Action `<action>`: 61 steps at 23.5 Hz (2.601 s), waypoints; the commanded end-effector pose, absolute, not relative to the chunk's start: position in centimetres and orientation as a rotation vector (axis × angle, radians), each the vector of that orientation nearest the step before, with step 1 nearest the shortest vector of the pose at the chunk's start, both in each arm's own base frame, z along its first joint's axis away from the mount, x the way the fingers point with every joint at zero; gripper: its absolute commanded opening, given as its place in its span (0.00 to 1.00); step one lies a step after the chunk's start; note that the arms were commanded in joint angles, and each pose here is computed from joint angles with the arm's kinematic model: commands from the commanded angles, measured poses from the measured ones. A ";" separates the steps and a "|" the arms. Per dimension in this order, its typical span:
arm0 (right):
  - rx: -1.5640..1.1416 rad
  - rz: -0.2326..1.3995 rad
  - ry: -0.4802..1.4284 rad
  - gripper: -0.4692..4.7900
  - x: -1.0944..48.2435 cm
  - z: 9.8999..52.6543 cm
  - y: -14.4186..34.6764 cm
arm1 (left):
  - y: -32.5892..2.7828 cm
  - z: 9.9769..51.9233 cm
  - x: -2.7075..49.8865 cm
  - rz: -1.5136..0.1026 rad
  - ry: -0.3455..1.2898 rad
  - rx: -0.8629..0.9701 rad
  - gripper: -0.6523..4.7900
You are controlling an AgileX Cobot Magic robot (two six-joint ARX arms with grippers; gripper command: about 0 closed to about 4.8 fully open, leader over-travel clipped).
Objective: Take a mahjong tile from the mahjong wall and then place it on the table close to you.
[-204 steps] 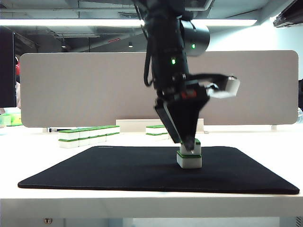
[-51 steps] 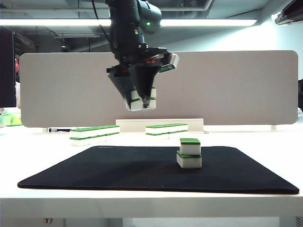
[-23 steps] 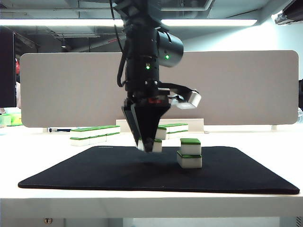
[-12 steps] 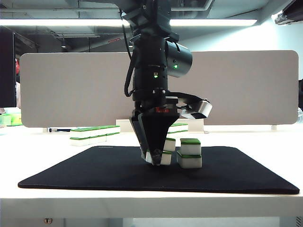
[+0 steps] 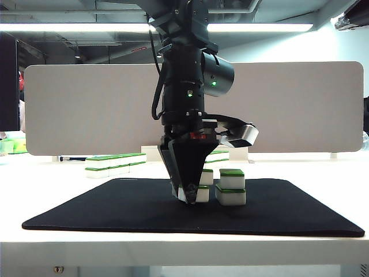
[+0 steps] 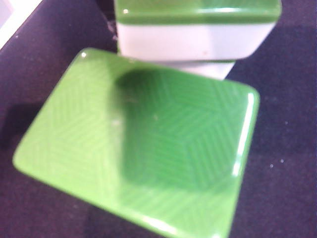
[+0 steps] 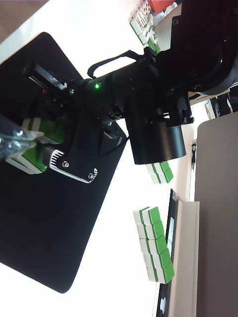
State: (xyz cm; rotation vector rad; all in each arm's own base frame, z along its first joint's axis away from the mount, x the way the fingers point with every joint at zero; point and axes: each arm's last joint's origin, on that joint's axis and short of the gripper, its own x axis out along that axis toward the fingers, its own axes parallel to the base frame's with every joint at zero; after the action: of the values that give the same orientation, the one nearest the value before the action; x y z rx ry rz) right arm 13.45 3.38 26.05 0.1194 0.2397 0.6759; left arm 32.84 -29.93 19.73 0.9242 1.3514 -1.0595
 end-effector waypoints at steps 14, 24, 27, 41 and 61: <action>0.115 0.678 0.220 0.09 13.5 26.3 3.4 | -29.3 19.7 32.1 -1.032 1.478 0.903 0.76; 0.115 0.679 0.220 0.09 13.5 26.3 3.4 | -28.7 24.1 31.7 -0.895 1.414 0.839 0.75; 0.116 0.679 0.221 0.09 13.5 26.3 3.4 | -27.9 27.3 31.2 -0.805 1.318 0.870 0.75; 0.116 0.679 0.221 0.09 13.5 26.3 3.4 | -24.1 35.8 28.1 -0.554 1.053 0.966 0.11; 0.116 0.679 0.221 0.09 13.5 26.3 3.4 | -23.4 36.5 28.5 -0.220 0.974 1.081 0.11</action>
State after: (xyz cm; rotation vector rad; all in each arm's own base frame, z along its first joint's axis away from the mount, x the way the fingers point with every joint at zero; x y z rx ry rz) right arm 13.45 3.38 26.04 0.1195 0.2401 0.6759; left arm 28.63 -23.47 36.15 1.0716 0.9949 -0.2562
